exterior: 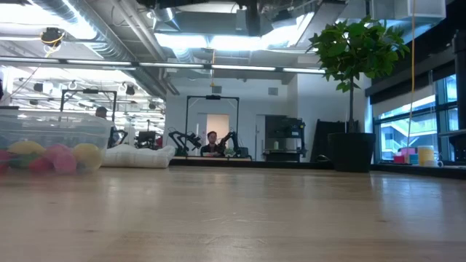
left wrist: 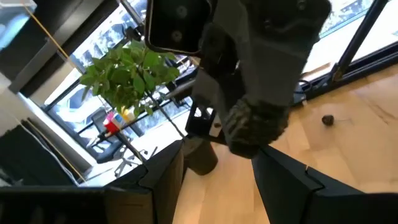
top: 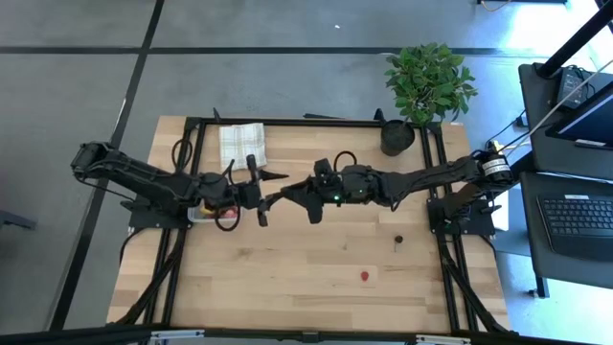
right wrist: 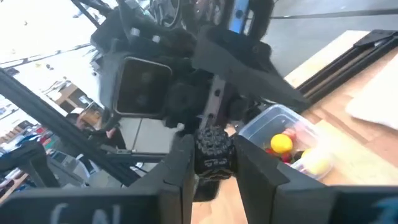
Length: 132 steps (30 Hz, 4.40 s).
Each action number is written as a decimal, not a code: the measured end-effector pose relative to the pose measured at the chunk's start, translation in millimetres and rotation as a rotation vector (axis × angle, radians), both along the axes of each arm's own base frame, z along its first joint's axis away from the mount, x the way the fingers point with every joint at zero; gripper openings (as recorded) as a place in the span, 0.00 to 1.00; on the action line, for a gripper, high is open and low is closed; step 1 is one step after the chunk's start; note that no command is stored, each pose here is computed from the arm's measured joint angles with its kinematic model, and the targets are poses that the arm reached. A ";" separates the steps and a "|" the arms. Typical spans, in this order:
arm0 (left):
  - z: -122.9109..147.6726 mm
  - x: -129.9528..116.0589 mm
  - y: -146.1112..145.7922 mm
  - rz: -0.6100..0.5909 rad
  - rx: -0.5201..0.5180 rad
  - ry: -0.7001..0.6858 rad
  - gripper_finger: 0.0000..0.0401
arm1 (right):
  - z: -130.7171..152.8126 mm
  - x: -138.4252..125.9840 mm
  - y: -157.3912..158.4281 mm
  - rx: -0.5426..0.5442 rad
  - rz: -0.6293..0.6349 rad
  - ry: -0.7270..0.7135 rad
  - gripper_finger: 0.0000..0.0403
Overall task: Pick and placing Produce into tupperware
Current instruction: Put the black berry into the transparent bin
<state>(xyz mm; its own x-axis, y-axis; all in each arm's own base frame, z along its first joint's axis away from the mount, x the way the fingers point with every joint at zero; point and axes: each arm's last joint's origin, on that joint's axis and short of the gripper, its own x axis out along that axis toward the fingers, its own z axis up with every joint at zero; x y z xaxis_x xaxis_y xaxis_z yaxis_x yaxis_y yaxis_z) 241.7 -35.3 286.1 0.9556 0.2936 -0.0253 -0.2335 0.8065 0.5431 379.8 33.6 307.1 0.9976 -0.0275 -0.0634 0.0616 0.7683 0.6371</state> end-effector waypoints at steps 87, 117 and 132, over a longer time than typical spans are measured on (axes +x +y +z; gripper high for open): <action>0.9 -1.9 -14.2 -0.046 -0.056 -0.023 0.20 | 6.7 -19.8 -0.3 -0.143 0.009 0.145 0.66; -36.9 -100.9 -4.1 0.387 -0.701 0.363 0.22 | -16.8 -46.7 -9.8 -0.070 -0.077 0.545 0.65; -58.8 -127.5 0.3 0.673 -1.109 0.669 0.23 | -16.8 -46.1 -19.2 -0.064 -0.104 0.546 0.65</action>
<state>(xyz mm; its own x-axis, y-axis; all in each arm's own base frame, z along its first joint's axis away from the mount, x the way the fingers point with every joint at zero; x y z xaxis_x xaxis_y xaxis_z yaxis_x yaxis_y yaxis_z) 114.2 -35.0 227.3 0.3673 0.2063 -0.9069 -0.6870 0.7175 -0.1150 333.6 14.4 290.2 0.8121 -0.1444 -0.5653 0.4471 0.7765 0.4440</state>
